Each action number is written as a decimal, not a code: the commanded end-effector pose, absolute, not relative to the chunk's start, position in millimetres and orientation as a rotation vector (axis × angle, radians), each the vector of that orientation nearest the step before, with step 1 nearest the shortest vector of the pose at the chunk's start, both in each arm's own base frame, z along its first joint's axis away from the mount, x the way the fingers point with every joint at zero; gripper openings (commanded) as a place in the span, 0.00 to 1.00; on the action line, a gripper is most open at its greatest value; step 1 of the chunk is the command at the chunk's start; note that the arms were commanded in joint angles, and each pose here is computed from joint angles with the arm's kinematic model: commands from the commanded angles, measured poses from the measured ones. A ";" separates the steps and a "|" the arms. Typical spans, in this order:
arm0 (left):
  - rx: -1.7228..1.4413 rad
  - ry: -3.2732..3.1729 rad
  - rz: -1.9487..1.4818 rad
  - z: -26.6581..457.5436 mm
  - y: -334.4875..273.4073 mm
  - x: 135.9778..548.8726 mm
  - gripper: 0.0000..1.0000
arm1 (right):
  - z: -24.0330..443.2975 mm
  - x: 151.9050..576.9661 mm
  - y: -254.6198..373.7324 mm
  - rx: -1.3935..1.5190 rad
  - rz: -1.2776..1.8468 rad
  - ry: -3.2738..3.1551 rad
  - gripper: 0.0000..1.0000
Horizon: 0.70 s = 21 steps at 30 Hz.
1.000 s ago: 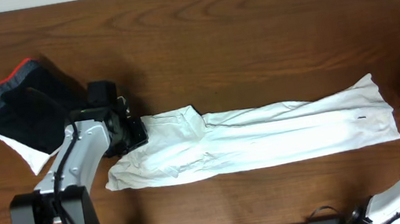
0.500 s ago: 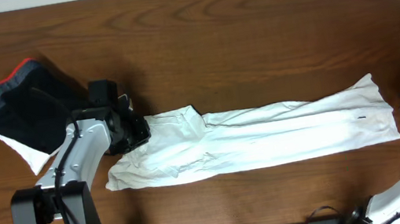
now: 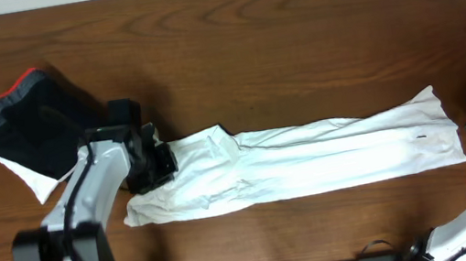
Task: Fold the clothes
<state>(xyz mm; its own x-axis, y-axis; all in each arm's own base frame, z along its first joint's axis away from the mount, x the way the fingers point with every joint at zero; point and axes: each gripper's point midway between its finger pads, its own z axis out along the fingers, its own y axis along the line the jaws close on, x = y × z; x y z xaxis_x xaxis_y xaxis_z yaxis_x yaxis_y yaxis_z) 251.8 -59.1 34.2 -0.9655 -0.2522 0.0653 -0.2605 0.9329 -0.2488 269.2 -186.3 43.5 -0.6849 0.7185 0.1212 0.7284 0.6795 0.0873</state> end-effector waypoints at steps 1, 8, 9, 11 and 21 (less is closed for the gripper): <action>0.420 -3.141 0.334 61.5 -48.9 250.8 0.06 | 53.3 275.8 -186.7 -1.225 -0.196 -2.844 0.01; 0.427 -3.174 0.255 64.0 -39.3 247.4 0.06 | 53.4 274.7 -185.9 -1.223 -0.197 -2.839 0.01; 0.427 -3.173 0.254 61.4 -39.3 247.7 0.06 | 53.4 274.4 -185.7 -1.223 -0.198 -2.837 0.01; 0.426 -3.170 0.252 54.4 -39.3 247.9 0.06 | 53.4 274.2 -185.5 -1.222 -0.198 -2.836 0.01; 0.423 -3.005 0.189 15.8 -37.5 217.1 0.06 | 53.4 274.1 -185.4 -1.222 -0.198 -2.836 0.01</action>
